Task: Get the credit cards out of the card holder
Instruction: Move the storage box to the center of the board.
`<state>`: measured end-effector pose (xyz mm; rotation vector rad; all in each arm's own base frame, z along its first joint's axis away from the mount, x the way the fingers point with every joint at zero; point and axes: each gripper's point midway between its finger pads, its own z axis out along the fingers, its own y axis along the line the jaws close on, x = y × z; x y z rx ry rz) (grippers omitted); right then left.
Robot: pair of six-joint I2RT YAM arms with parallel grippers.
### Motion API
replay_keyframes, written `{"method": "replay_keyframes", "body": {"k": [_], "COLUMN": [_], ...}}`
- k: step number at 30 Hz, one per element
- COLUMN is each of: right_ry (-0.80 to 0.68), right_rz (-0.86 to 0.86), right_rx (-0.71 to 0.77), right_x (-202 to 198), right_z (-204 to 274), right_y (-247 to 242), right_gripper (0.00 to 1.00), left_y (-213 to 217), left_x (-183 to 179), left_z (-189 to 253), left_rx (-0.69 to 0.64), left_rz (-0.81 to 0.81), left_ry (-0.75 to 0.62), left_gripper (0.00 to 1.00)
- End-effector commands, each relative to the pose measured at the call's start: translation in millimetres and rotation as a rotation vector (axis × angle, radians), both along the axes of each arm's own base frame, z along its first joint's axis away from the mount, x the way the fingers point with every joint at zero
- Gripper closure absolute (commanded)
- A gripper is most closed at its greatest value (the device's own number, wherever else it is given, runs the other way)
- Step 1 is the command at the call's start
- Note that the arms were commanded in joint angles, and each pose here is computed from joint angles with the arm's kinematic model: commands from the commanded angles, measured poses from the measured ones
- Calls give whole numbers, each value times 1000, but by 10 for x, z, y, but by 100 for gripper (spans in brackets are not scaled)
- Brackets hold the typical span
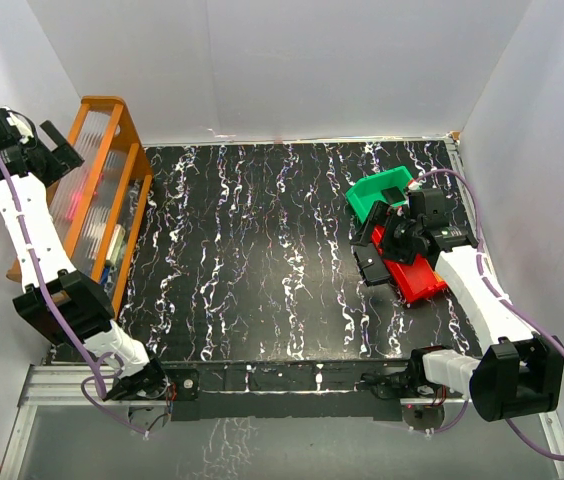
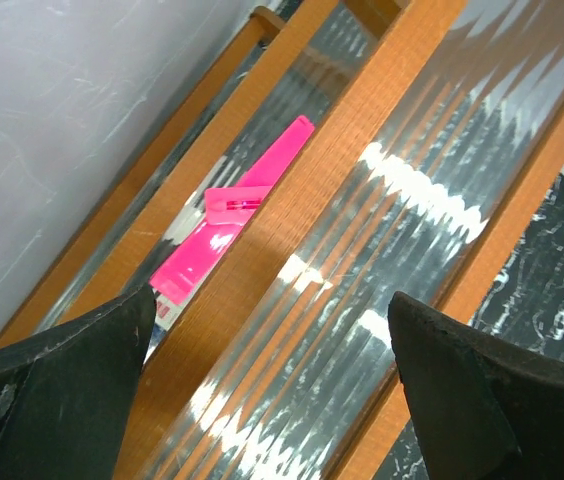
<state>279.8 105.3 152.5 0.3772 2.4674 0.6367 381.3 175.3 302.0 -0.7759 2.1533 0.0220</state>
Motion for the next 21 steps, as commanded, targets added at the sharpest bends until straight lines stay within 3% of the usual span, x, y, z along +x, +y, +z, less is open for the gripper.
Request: {"method": "replay_keyframes", "body": {"k": [1, 15, 21], "right_ry": [-39, -27, -30], "right_rz": [0, 3, 17], "right_rx": [21, 30, 34], "right_x": [70, 79, 81], "right_z": [41, 19, 39], "right_y": [23, 42, 60], "right_gripper": [2, 2, 2], "left_y": [-504, -552, -404], "left_x": [110, 263, 390], "left_z": [-65, -62, 474], "left_rx": [-213, -290, -172], "left_rz": [-130, -118, -124], "left_ry": [-29, -71, -187], "left_gripper": [1, 1, 1]}}
